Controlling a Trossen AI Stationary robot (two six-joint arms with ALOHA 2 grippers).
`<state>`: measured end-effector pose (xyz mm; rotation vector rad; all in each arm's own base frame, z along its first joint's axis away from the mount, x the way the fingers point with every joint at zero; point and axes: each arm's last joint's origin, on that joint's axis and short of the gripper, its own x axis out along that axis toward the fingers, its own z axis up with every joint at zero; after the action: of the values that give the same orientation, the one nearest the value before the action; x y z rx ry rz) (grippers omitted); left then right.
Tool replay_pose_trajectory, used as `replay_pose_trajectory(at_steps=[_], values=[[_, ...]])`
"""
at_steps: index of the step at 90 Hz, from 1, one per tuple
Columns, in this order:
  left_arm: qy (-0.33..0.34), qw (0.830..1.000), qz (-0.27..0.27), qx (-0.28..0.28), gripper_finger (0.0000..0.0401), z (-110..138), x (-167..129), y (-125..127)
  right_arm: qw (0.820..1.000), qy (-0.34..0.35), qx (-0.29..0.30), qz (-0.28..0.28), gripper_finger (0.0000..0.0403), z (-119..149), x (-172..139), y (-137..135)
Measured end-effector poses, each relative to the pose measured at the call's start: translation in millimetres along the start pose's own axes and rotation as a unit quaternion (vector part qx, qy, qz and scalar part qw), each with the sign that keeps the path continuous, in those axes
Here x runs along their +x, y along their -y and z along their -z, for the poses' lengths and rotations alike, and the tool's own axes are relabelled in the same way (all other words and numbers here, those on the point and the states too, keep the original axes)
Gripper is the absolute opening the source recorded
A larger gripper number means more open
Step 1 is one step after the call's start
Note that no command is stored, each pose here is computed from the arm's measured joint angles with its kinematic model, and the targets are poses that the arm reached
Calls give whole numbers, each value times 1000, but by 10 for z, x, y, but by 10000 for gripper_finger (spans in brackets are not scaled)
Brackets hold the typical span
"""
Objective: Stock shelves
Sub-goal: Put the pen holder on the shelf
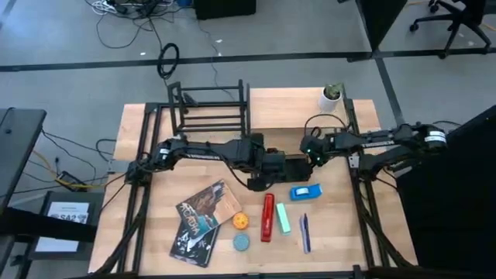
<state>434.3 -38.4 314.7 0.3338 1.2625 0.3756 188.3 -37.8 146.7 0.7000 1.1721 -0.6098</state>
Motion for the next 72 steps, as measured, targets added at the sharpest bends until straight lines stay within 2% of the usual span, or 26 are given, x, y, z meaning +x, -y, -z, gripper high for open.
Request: replay_pose_trajectory(at_steps=[13, 20, 24, 48, 72], values=[[-35, 998, -52, -3, 0, 102, -50, 16, 1000, -23, -1, -9, 132, 29, 75, -56], [-23, 998, -64, -13, 0, 104, -99, 23, 1000, -21, 2, -14, 48, 37, 60, -77], [-17, 998, -64, -11, 0, 116, -152, 21, 1000, -18, 1, -15, 21, 38, 43, -85], [29, 990, -135, -41, 0, 182, -425, -41, 995, 35, 40, -85, 1, -22, -279, -125], [50, 982, -182, -23, 0, 203, -529, 13, 981, 88, 97, -141, 0, -72, -734, -137]])
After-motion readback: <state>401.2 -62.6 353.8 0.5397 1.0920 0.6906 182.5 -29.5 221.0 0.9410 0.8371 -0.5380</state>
